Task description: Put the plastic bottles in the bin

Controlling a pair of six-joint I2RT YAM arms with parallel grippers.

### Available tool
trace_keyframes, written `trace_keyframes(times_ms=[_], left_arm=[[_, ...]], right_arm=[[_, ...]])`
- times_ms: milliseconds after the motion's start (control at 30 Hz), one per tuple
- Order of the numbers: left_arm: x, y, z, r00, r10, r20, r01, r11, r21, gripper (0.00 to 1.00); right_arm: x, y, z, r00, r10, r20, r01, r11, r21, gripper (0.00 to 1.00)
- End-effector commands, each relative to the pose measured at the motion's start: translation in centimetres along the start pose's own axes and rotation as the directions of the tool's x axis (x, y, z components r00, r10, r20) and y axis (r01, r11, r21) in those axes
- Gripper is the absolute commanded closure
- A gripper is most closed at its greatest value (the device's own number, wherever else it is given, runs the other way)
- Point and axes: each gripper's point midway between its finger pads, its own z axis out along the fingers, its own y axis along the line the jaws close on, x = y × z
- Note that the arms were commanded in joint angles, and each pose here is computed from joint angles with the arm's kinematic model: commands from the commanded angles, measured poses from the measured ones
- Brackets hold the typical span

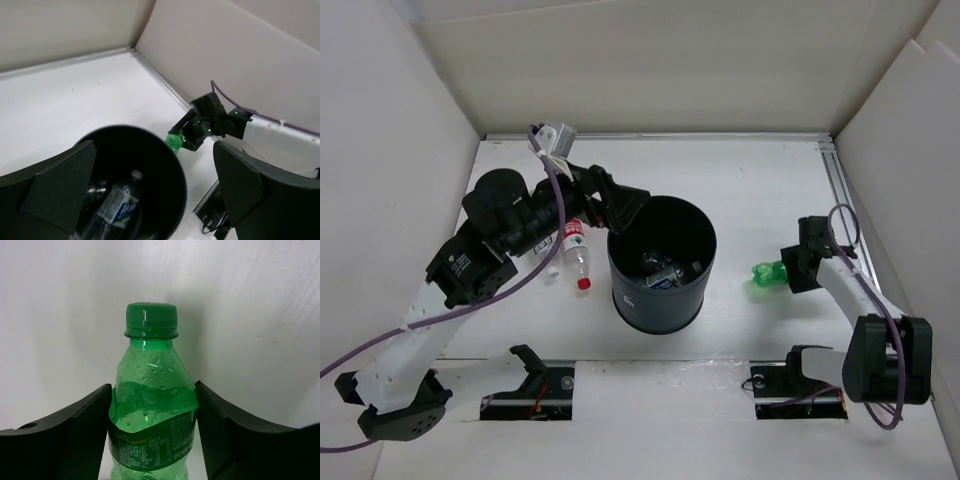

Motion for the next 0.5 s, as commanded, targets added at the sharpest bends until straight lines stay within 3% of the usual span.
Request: trace_keyframes(times_ms=[0,133,200,300,367,433,467], left_arm=[[-4.4,-3.1,-0.2,0.997,0.011,0.08,-0.019,0.995,0.102,0.0],[-5.9,-5.1,1.7,0.997,0.025,0.07,-0.038,0.982,0.183,0.0],[-6.1,-5.7,3.3,0.998,0.028,0.057,-0.039,0.977,0.21,0.0],[-5.2,-6.8,5.3,0.999,0.036,0.01,-0.037,0.959,0.283,0.0],[-4.9,-7.9,5.8,0.999,0.032,-0.01,-0.026,0.938,0.346,0.0],[-4.2,-8.2,6.9,0.999,0.023,-0.035,-0.009,0.929,0.371,0.0],[-4.0,-8.5,7.3,0.999,0.017,-0.047,0.003,0.92,0.393,0.0]], right_arm=[[-2.5,6.8,-5.6,0.999,-0.012,0.047,0.024,0.964,-0.263,1.0],[-4.3,13.0,-14.3,0.989,-0.055,0.138,0.119,0.851,-0.511,1.0],[-5.1,16.5,-20.2,0.975,-0.098,0.2,0.209,0.714,-0.668,1.0],[-3.4,20.1,-29.4,0.942,-0.182,0.282,0.332,0.366,-0.869,1.0],[-1.7,21.1,-34.9,0.932,-0.2,0.303,0.335,0.151,-0.93,1.0],[-1.2,21.4,-39.6,0.927,-0.194,0.321,0.328,0.003,-0.945,1.0],[0.1,21.8,-42.6,0.917,-0.22,0.334,0.316,-0.115,-0.942,1.0]])
